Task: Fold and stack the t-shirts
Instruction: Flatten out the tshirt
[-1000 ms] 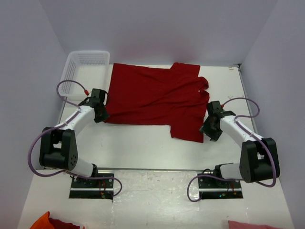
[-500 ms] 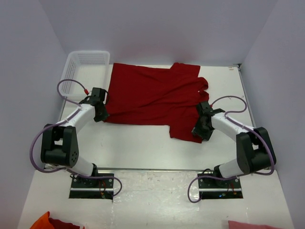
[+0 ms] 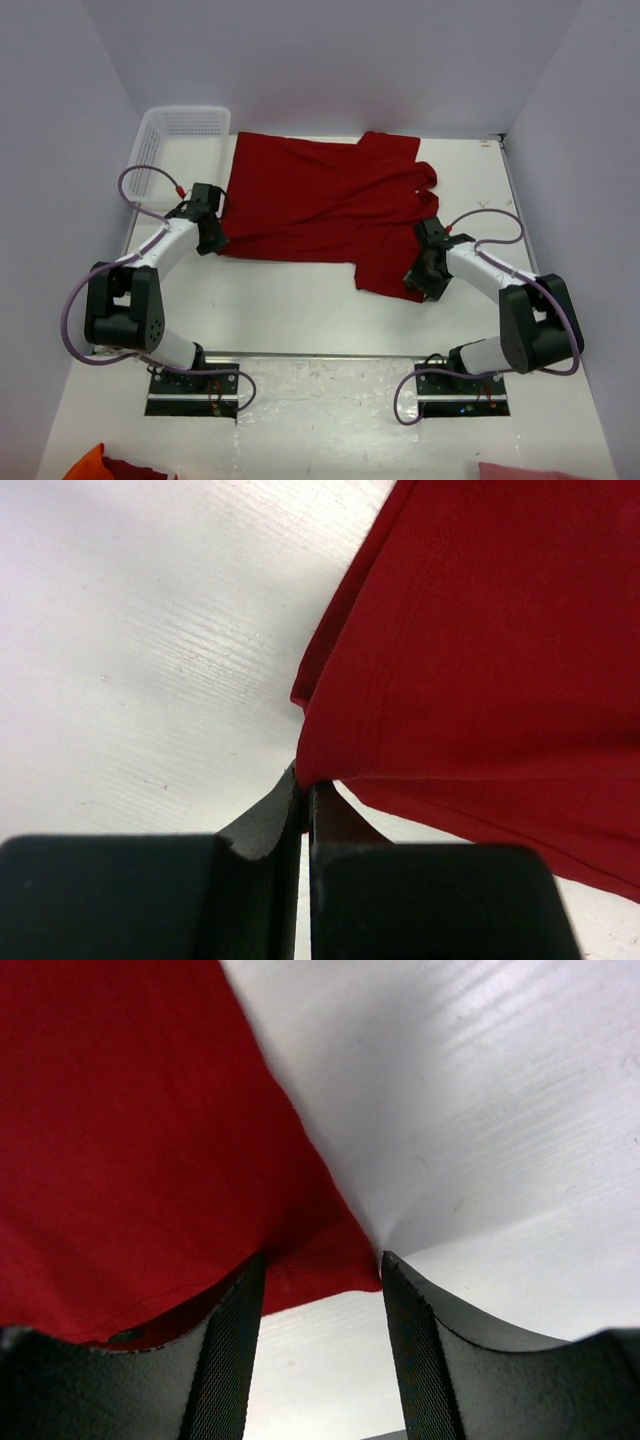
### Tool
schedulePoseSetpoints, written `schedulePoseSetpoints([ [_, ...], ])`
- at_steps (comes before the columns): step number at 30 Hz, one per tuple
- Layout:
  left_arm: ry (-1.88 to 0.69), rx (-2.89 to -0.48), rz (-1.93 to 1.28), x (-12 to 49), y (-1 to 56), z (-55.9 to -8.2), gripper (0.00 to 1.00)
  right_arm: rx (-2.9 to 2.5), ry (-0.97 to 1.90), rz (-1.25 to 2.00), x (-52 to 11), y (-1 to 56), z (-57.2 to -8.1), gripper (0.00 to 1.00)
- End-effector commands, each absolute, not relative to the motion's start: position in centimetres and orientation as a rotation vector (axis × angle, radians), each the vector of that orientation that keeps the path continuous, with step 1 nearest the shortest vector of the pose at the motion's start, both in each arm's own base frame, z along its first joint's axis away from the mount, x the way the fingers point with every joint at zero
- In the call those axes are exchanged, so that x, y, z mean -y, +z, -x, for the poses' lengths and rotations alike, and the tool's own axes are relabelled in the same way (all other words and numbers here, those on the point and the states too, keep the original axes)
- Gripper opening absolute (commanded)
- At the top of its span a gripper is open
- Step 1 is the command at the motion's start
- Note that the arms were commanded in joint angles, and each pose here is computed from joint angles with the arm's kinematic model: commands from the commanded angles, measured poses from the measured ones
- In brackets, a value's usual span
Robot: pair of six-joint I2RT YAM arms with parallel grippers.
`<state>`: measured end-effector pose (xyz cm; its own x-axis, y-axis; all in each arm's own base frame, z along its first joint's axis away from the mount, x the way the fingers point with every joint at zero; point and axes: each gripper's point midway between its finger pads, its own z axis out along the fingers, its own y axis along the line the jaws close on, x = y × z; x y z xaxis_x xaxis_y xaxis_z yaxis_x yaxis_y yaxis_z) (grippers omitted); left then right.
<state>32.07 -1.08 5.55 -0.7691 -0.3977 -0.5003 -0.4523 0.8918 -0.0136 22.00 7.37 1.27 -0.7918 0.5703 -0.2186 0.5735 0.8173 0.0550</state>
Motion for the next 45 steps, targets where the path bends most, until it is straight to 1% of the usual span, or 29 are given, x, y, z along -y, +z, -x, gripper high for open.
schedulePoseSetpoints([
  [1, 0.165, -2.48, 0.63, 0.2, 7.3, -33.1, 0.0, -2.728, -0.05, -0.985, -6.7, 1.6, -21.0, 0.52],
  [6, 0.17, -2.479, 0.634, 0.1, 7.3, -33.0, 0.0, -2.754, -0.032, -1.014, -7.1, 0.8, -19.7, 0.52],
  [10, 0.16, -2.488, 0.632, 0.2, 7.1, -33.0, 0.0, -2.755, -0.014, -1.016, -7.3, 0.7, -19.6, 0.52],
  [14, 0.167, -2.482, 0.636, 0.1, 7.3, -32.8, 0.0, -2.748, -0.005, -1.015, -7.4, 0.7, -20.0, 0.49],
  [18, 0.176, -2.479, 0.637, -0.1, 7.4, -32.7, 0.0, -2.747, 0.008, -1.01, -7.7, 0.7, -20.4, 0.27],
  [20, 0.177, -2.473, 0.643, -0.3, 7.6, -32.7, 0.0, -2.746, 0.013, -1.009, -7.8, 0.7, -20.6, 0.24],
  [22, 0.179, -2.475, 0.645, -0.4, 7.5, -32.7, 0.0, -2.741, 0.014, -1.001, -7.8, 0.8, -20.8, 0.17],
  [25, 0.178, -2.481, 0.641, -0.3, 7.3, -32.7, 0.0, -2.742, 0.009, -0.997, -7.7, 0.8, -20.8, 0.13],
  [29, 0.166, -2.483, 0.643, -0.1, 6.9, -32.7, 0.0, -2.73, 0.014, -0.988, -7.9, 0.8, -20.7, 0.11],
  [31, 0.158, -2.485, 0.643, 0.0, 6.9, -32.7, 0.0, -2.709, 0.029, -0.973, -8.0, 1.2, -21.1, 0.06],
  [32, 0.16, -2.485, 0.641, 0.0, 6.9, -32.8, 0.0, -2.702, 0.029, -0.957, -8.1, 1.4, -21.3, 0.01],
  [33, 0.16, -2.48, 0.641, -0.1, 7.1, -32.8, 0.0, -2.678, 0.012, -0.924, -7.7, 2.0, -21.8, 0.0],
  [36, 0.152, -2.46, 0.633, -0.1, 7.7, -32.8, 0.0, -2.614, -0.017, -0.838, -7.1, 4.6, -23.5, 0.0],
  [37, 0.151, -2.455, 0.63, -0.1, 8.0, -32.8, 0.0, -2.536, -0.008, -0.81, -6.8, 6.9, -25.0, 0.0],
  [39, 0.141, -2.423, 0.607, 0.1, 9.1, -32.9, 0.0, -2.47, -0.013, -0.73, -6.3, 9.3, -26.3, 0.0],
  [40, 0.139, -2.413, 0.595, 0.3, 9.5, -32.9, 0.0, -2.388, 0.007, -0.698, -6.1, 12.0, -27.7, 0.0],
  [41, 0.135, -2.399, 0.586, 0.4, 10.0, -32.8, 0.0, -2.351, 0.008, -0.669, -5.9, 13.3, -28.3, 0.0],
  [43, 0.113, -2.342, 0.567, 0.6, 12.0, -32.7, 0.0, -2.269, 0.028, -0.587, -6.0, 17.0, -30.0, 0.0],
  [45, 0.098, -2.275, 0.543, 0.9, 14.6, -32.6, 0.0, -2.212, 0.012, -0.541, -5.5, 19.8, -30.7, 0.0],
])
